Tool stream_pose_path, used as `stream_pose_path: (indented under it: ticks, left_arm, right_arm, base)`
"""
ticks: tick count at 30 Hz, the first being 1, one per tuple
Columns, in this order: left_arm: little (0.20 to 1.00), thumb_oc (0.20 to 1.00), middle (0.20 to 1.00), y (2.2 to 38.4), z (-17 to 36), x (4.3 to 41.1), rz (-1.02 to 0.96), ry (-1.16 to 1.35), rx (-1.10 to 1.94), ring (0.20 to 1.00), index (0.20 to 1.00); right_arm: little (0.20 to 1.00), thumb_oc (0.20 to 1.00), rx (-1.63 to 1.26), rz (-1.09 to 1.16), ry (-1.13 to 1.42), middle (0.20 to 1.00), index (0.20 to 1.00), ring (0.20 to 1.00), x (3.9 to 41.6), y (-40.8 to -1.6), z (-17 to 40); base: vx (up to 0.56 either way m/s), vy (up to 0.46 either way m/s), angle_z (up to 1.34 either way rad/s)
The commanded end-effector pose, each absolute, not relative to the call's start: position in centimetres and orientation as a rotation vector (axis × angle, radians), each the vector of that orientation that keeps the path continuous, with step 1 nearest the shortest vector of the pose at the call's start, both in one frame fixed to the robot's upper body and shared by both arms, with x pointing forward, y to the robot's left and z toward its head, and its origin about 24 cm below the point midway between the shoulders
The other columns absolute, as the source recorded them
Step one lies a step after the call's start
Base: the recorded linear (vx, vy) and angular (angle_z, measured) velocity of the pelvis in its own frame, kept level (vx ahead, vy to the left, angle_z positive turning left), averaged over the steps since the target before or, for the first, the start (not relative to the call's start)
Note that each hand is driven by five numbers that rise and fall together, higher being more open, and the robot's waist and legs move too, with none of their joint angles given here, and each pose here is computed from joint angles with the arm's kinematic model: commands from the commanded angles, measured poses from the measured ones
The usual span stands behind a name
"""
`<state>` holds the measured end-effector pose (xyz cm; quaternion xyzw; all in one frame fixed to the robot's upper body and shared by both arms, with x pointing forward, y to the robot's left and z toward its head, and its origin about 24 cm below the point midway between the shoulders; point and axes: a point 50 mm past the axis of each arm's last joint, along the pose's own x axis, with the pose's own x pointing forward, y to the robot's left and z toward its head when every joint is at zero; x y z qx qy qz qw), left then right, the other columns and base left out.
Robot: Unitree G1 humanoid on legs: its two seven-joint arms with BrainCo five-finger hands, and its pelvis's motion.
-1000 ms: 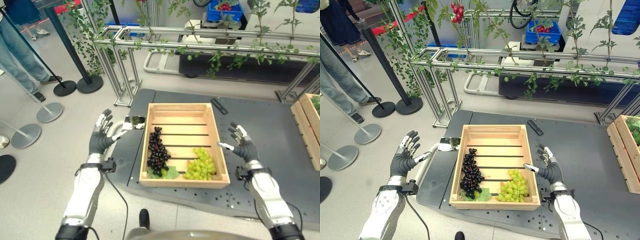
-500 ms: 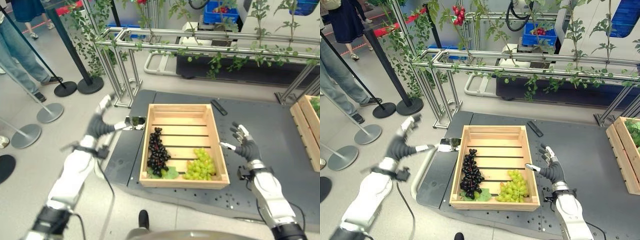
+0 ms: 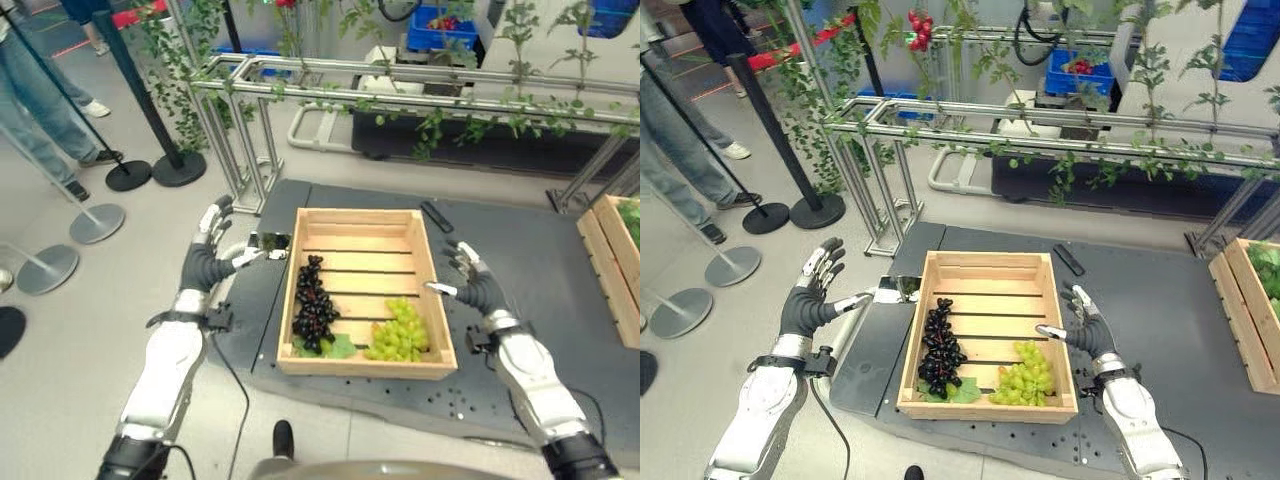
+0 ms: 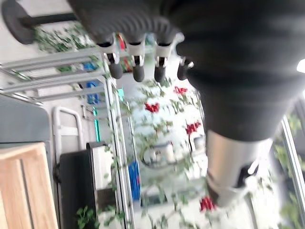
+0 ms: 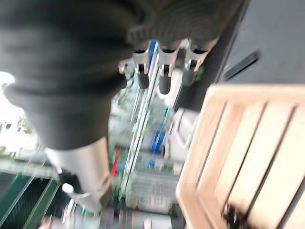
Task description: Pick up the fruits from the basket on one side to the basket on the other side
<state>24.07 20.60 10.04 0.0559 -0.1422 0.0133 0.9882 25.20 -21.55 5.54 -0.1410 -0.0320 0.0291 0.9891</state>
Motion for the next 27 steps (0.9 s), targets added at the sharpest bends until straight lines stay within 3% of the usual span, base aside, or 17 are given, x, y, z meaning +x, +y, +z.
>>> stream_pose_path:
  ticks: [1, 10, 27]
  left_arm:
    - [1.000, 1.000, 1.000, 22.5, 14.6, 23.9, 0.091, -0.502, 0.096, 1.000, 1.000]
    - [1.000, 1.000, 1.000, 20.5, 15.1, 25.0, 0.005, -0.520, 0.050, 1.000, 1.000]
    - [1.000, 1.000, 1.000, 18.9, 17.7, 26.0, -0.071, -0.620, 0.092, 1.000, 1.000]
  right_arm:
    - [1.000, 1.000, -0.327, 0.110, -0.349, 1.000, 1.000, 1.000, 27.9, -19.4, 11.6]
    - [1.000, 1.000, -0.392, 0.038, -0.350, 1.000, 1.000, 1.000, 27.7, -21.4, 12.1]
    - [1.000, 1.000, -0.546, -0.024, -0.196, 1.000, 1.000, 1.000, 29.8, -22.6, 9.7]
  base:
    - [-0.15, -0.088, 0.43]
    - [-0.09, -0.024, 0.71]
    - [-0.01, 0.067, -0.05]
